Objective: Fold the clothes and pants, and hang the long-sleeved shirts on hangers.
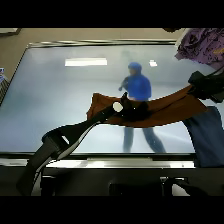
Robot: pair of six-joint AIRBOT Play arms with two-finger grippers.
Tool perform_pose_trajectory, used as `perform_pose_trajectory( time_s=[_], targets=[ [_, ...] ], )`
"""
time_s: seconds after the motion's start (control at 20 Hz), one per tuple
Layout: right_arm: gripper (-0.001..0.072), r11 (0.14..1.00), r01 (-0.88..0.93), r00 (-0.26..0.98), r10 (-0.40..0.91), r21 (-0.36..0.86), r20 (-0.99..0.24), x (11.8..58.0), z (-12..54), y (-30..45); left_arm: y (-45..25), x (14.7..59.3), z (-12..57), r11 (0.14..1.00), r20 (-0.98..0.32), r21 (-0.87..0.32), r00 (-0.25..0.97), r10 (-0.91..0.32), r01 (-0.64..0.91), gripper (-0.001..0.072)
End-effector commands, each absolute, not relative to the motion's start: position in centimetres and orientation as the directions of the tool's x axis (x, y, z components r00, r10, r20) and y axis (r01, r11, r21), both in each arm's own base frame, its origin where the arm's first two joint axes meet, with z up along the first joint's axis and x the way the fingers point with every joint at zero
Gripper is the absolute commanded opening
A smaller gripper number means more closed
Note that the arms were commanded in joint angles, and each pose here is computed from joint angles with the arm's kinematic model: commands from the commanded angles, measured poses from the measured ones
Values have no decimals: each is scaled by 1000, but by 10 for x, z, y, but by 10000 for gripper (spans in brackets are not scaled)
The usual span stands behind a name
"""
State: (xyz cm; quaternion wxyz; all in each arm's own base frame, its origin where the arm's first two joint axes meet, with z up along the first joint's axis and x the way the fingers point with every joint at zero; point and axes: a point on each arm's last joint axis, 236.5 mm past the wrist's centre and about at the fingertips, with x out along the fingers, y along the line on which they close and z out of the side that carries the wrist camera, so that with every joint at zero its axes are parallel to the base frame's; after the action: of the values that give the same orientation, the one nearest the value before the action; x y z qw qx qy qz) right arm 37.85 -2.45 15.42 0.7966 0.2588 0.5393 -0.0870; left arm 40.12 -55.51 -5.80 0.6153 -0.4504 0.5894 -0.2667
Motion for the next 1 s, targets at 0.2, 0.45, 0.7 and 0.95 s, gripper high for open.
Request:
perform_pose_trajectory(
  time_s=[0.2,0.45,0.7,0.95],
  targets=[
    [31,755,405,516,276,515,-811,411,173,11,-377,461,7,762,-746,-642,164,-646,85,13],
    [31,769,370,483,320,522,-815,428,153,104,-173,475,76,935,-899,-350,259,-353,61,16],
    [31,771,345,439,373,536,-818,438,104,225,-66,462,120,947,-909,-310,318,-270,-82,16],
    [31,705,385,428,435,595,-792,443,57,309,-31,460,133,945,-903,-304,354,-244,-124,17]
  ],
)
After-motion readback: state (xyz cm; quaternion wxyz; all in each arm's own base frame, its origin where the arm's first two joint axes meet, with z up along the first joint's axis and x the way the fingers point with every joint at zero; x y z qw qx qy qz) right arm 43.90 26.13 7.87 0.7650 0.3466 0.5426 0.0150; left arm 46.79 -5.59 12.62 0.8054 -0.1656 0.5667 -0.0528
